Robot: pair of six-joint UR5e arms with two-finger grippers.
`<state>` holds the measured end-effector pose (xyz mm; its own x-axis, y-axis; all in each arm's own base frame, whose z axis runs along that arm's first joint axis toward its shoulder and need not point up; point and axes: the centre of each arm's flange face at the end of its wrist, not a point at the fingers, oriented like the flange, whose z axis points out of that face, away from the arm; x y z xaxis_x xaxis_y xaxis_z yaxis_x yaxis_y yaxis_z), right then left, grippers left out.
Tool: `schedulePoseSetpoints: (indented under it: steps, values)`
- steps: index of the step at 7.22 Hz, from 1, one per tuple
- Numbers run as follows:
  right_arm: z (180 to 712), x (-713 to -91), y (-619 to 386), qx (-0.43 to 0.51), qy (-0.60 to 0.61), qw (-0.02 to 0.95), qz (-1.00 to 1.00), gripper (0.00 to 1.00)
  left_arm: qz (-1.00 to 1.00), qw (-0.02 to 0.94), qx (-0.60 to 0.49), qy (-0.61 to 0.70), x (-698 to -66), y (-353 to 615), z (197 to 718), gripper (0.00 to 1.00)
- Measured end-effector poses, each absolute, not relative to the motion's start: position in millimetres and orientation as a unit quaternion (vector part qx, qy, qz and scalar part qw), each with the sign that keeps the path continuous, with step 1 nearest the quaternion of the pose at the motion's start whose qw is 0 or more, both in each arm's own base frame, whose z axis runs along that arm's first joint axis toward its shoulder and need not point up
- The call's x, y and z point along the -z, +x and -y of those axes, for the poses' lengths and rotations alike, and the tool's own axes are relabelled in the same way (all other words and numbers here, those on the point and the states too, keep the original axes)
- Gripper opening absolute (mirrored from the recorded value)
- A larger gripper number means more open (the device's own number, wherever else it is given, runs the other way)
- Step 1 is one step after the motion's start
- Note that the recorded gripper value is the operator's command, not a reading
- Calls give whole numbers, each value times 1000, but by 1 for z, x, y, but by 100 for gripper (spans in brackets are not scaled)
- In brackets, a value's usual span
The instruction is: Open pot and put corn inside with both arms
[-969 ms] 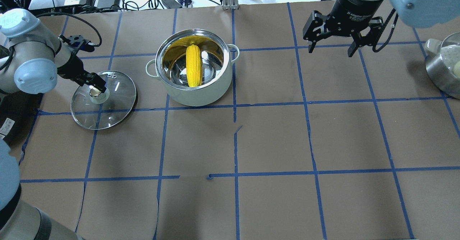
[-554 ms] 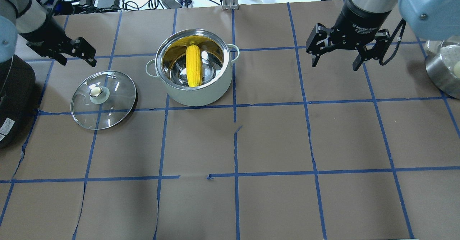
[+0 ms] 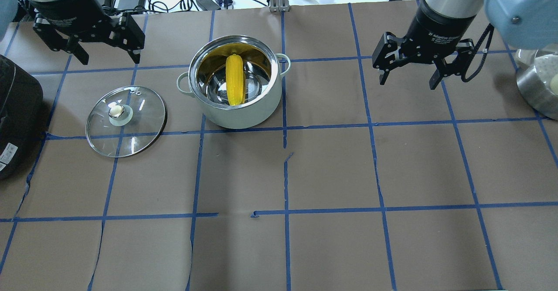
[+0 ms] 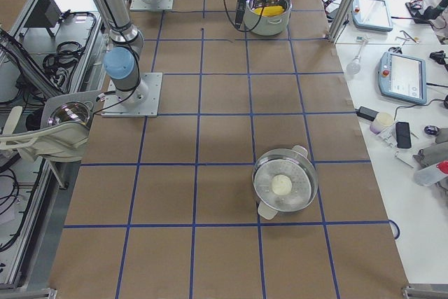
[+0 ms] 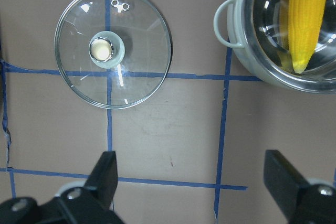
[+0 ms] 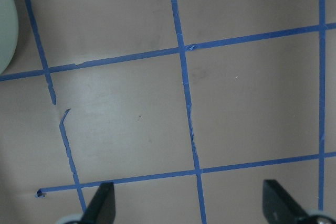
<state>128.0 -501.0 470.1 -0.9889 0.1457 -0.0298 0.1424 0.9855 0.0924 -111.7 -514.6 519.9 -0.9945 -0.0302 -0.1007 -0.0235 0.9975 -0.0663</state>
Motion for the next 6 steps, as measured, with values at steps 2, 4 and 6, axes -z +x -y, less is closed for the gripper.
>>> schedulePoseSetpoints:
  steps: [2,4,6]
  values:
    - [502,-470,126,-45,76,18,-996,100,-998,48,34,10,-522,-143,499,100]
    - [502,-470,126,-45,76,17,-996,100,-998,18,31,51,-515,-152,495,100]
    - [501,-470,126,-46,77,15,-996,100,-997,10,39,63,-515,-150,497,100]
